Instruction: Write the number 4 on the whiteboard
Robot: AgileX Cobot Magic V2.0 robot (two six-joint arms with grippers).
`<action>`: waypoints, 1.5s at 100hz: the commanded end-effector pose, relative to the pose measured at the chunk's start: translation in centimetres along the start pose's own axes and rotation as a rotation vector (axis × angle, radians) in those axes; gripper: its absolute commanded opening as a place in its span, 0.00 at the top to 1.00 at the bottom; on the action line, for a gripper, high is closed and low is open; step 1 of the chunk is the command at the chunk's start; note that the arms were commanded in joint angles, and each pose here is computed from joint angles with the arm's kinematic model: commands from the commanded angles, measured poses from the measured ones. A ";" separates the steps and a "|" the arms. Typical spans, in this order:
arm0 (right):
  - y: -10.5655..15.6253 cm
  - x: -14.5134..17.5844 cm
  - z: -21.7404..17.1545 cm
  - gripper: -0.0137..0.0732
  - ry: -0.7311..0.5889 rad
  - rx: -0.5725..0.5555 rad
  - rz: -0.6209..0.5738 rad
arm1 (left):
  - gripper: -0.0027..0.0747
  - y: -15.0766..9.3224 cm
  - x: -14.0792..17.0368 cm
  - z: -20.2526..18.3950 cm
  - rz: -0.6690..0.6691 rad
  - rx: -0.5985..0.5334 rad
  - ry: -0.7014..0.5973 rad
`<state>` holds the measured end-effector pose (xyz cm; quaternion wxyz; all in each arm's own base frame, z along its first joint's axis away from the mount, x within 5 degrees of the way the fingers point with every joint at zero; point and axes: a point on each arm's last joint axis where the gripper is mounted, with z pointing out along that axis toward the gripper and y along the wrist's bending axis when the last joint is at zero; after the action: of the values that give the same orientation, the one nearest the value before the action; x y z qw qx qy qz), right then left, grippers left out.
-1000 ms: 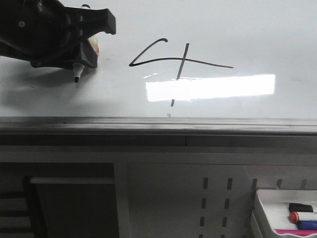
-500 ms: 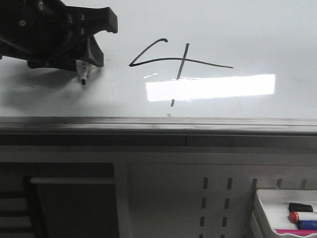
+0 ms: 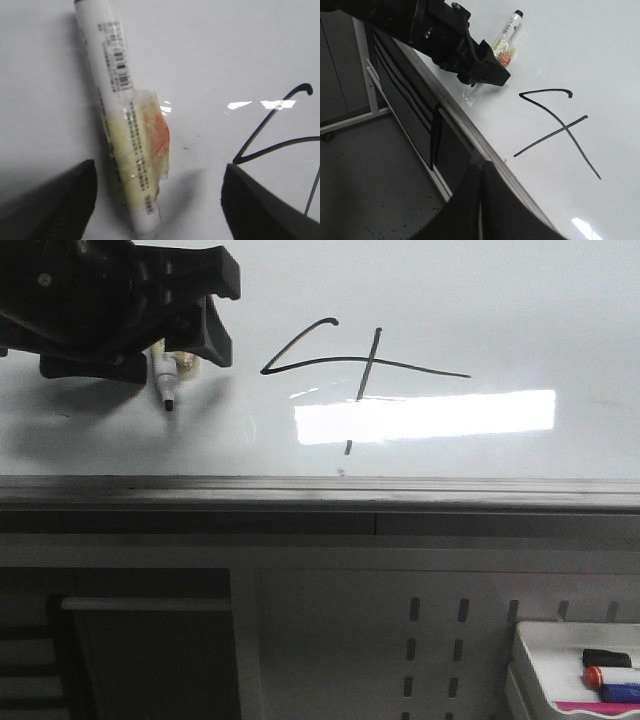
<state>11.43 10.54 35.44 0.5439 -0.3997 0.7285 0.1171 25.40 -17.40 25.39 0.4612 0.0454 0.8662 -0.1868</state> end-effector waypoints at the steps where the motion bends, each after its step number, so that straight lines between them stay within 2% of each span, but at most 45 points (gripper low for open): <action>1: -0.4 -1.4 -0.7 0.91 -0.097 0.024 0.004 | 0.22 0.4 -1.0 -0.3 -0.019 -0.048 -0.048; 19: -0.4 -1.4 -0.7 0.91 -0.099 0.025 0.004 | 0.22 0.1 -2.1 -2.0 -0.020 -0.010 -0.099; 46: -0.5 -1.6 -1.1 0.91 -0.127 0.030 0.005 | 0.22 -1.3 -3.9 -6.4 -0.002 0.183 -0.175; 57: -0.6 -1.7 -2.3 0.91 -0.165 0.041 0.007 | 0.24 -1.5 -4.0 -8.6 0.046 0.241 -0.214; 62: -0.6 -1.6 -3.0 0.91 -0.176 0.047 0.006 | 0.30 -1.3 -3.5 -9.6 0.064 0.256 -0.224; 67: -0.7 -1.2 -3.9 0.89 -0.184 0.059 -0.004 | 0.39 -1.1 -2.9 -11.0 0.071 0.275 -0.241; 79: -0.6 1.1 -5.7 0.89 -0.201 0.107 0.020 | 0.72 -0.1 -0.4 -13.8 0.094 0.320 -0.260; 91: -0.3 4.6 -7.3 0.89 -0.239 0.186 0.011 | 1.00 1.3 2.3 -15.8 0.118 0.354 -0.271; 102: 0.3 7.9 -8.5 0.89 -0.283 0.233 -0.031 | 0.99 2.5 4.3 -16.9 0.124 0.373 -0.286; 117: 1.0 10.7 -9.5 0.89 -0.343 0.256 -0.019 | 0.99 3.5 5.7 -17.7 0.120 0.388 -0.304; 123: 1.1 11.2 -10.0 0.89 -0.377 0.266 -0.014 | 0.99 3.6 5.9 -17.8 0.121 0.395 -0.304; 150: 1.1 11.2 -9.7 0.89 -0.360 0.264 -0.018 | 0.99 3.5 6.1 -17.8 0.124 0.405 -0.298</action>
<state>3.17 0.37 27.62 0.6811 -0.3094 0.6582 0.0841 8.91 -8.08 27.39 0.5655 0.1588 0.7410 -0.3255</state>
